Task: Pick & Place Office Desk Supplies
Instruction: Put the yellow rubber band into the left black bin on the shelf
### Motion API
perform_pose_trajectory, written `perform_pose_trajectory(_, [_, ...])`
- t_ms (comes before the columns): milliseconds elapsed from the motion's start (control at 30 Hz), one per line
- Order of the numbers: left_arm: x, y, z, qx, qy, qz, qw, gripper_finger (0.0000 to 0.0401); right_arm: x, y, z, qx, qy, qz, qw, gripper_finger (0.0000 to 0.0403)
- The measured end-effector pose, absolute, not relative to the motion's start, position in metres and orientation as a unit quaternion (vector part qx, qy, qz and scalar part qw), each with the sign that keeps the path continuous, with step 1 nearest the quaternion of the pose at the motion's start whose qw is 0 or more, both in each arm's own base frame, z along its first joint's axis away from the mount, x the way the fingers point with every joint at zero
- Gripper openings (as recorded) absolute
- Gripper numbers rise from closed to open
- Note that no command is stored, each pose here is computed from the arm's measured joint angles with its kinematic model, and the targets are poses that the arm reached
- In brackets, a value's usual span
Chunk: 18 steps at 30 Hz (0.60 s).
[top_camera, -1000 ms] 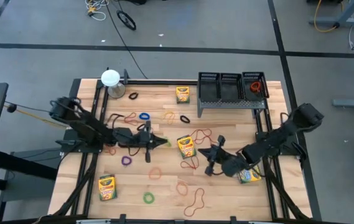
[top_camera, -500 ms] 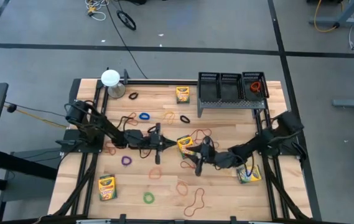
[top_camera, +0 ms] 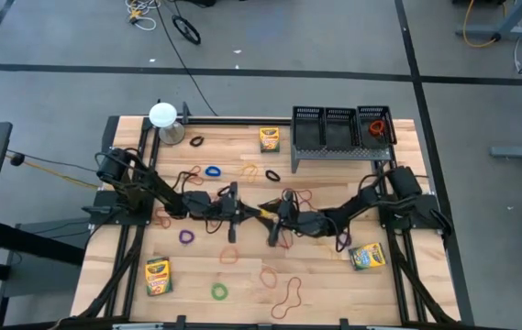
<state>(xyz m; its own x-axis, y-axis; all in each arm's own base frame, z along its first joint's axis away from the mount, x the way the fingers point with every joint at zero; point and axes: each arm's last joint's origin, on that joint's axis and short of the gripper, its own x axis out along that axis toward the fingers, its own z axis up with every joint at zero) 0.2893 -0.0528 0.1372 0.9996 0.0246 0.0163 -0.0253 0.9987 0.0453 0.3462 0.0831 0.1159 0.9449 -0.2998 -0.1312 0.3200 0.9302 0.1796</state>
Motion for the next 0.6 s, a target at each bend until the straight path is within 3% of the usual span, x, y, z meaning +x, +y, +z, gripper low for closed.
perform_pose_trajectory(267, [0.289, -0.054, 0.140, 0.005, -0.017, 0.002, 1.000, 0.0035, 0.345, 0.087, 0.114, 0.068, 0.058, -0.154, 0.984, 0.0019])
perform_pose_trajectory(600, [0.286, -0.055, 0.146, 0.010, -0.016, 0.006, 1.000, 0.0124, 0.339, 0.101, 0.113, 0.026, 0.065, -0.179, 0.981, 0.0008])
